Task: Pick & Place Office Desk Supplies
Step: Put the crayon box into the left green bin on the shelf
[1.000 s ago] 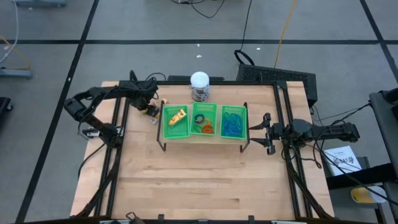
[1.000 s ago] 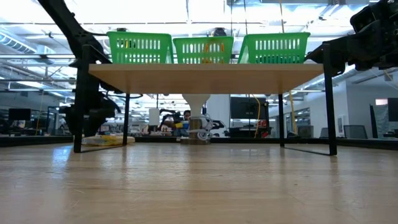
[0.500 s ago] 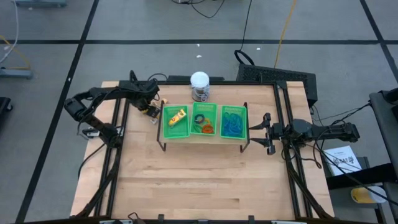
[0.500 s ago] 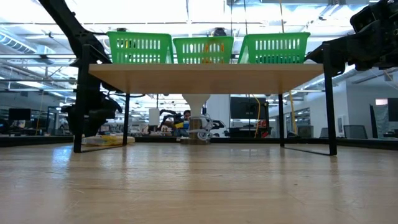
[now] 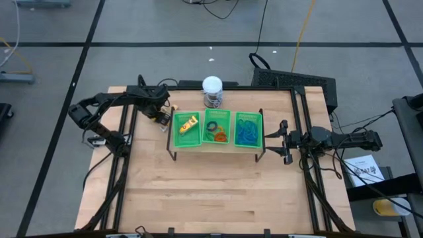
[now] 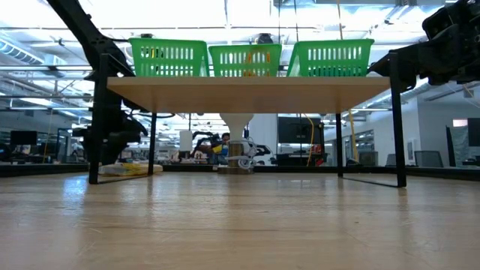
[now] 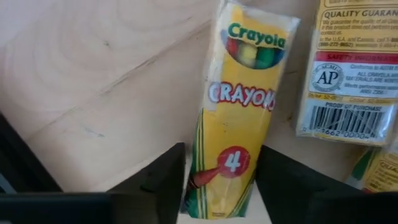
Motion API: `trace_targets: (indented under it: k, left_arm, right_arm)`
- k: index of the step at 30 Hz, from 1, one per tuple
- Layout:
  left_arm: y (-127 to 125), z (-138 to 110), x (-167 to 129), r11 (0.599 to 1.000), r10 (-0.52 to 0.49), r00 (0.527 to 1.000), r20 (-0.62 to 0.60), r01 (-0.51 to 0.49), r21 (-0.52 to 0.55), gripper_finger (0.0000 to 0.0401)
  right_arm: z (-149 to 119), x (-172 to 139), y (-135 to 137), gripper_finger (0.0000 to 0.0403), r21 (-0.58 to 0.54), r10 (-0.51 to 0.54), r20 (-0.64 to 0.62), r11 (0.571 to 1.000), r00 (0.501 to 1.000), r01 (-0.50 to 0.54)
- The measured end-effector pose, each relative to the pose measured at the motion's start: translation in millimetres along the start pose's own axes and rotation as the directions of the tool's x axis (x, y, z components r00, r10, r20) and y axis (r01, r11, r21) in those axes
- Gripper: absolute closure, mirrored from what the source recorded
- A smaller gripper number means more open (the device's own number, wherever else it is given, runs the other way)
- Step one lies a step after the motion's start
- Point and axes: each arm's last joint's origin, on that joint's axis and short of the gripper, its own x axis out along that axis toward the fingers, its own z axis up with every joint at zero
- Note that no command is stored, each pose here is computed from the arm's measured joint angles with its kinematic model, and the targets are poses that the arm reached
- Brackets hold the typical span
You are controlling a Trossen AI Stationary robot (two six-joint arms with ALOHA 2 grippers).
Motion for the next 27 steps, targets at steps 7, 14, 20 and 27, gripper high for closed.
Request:
trace_targets:
  k: [7,14,20,27]
  left_arm:
    - [1,-2,-2,1.000,-0.010,1.000,-0.008,0.010,0.007,0.0270]
    - [6,-8,-23,1.000,-0.006,0.998,0.057,0.007,-0.010,0.0292]
    - [12,-17,-48,0.999,-0.018,0.989,0.146,0.025,-0.042,0.0292]
    - [19,-33,-79,0.993,-0.041,0.961,0.274,0.069,-0.093,0.0293]
  right_arm:
    - [0,0,0,0.0190,0.000,0.000,0.000,1.000,1.000,0.000]
    - [0,0,0,0.0190,0.000,0.000,0.000,1.000,1.000,0.000]
    - [0,0,0,0.0190,0.000,0.000,0.000,1.000,1.000,0.000]
    - [0,0,0,0.0190,0.000,0.000,0.000,1.000,1.000,0.000]
